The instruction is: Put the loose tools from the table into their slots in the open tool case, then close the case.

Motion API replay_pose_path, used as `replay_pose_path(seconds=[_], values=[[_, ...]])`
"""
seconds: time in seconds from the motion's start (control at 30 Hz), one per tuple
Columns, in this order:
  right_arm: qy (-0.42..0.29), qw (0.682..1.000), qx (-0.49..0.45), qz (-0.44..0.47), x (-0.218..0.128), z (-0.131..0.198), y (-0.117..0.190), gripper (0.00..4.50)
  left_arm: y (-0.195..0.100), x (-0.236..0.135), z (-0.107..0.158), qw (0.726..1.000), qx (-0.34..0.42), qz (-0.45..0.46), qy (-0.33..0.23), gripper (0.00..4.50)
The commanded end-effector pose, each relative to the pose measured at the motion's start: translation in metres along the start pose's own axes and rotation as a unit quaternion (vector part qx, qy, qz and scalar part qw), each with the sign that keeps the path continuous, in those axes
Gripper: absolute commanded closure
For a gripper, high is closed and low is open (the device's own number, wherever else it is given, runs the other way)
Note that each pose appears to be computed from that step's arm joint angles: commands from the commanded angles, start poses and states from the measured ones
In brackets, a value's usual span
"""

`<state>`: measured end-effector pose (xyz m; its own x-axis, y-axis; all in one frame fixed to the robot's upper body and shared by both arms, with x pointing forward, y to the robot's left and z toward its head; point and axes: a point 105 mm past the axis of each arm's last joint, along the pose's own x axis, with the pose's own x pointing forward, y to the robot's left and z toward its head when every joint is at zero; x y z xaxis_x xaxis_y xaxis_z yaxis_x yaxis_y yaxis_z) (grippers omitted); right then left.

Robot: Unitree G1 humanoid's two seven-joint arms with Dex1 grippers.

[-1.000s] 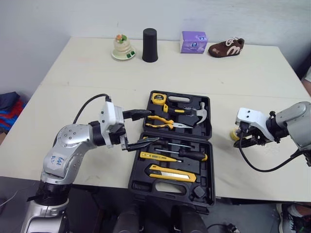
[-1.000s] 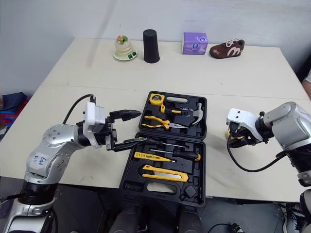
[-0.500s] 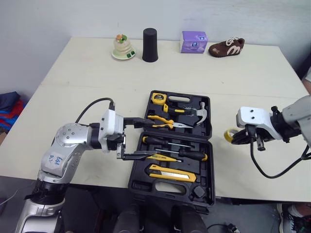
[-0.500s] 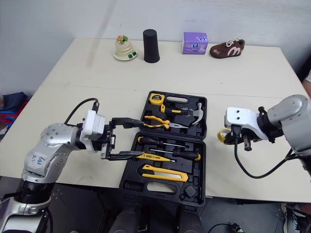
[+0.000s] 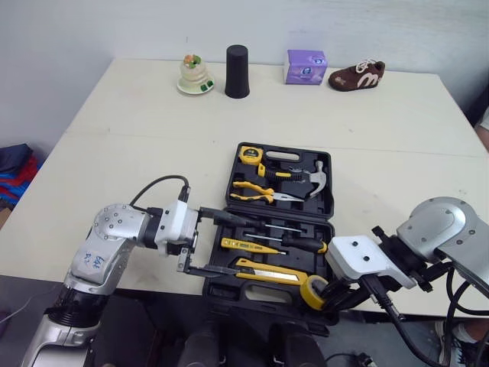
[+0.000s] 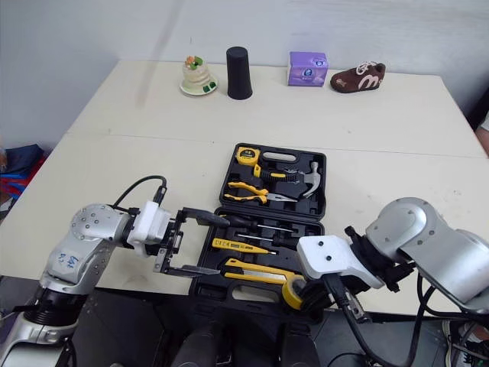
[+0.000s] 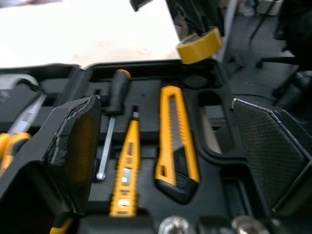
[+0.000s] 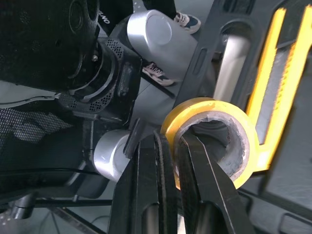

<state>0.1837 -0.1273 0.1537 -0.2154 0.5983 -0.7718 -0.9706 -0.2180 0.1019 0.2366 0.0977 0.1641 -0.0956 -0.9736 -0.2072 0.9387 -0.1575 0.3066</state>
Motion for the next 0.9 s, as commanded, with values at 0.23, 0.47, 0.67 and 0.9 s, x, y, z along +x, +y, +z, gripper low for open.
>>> replay_pose_path(seconds=[0.23, 0.47, 0.67, 0.9], values=[[0.077, 0.997, 0.001, -0.010, 0.015, -0.029, -0.004, 4.43, -0.009, 0.002, 0.008, 1.000, 0.004, -0.020, -0.003, 0.00], [0.081, 0.996, -0.011, -0.030, 0.014, -0.027, -0.014, 4.43, -0.011, 0.002, 0.008, 1.000, 0.001, -0.018, -0.001, 0.00], [0.083, 0.996, 0.002, -0.014, 0.020, -0.029, -0.010, 4.43, -0.010, 0.003, 0.008, 1.000, 0.002, -0.014, -0.001, 0.00], [0.032, 0.999, -0.001, 0.009, 0.005, -0.013, -0.001, 2.38, -0.009, 0.001, 0.008, 1.000, 0.002, -0.009, 0.000, 0.00]])
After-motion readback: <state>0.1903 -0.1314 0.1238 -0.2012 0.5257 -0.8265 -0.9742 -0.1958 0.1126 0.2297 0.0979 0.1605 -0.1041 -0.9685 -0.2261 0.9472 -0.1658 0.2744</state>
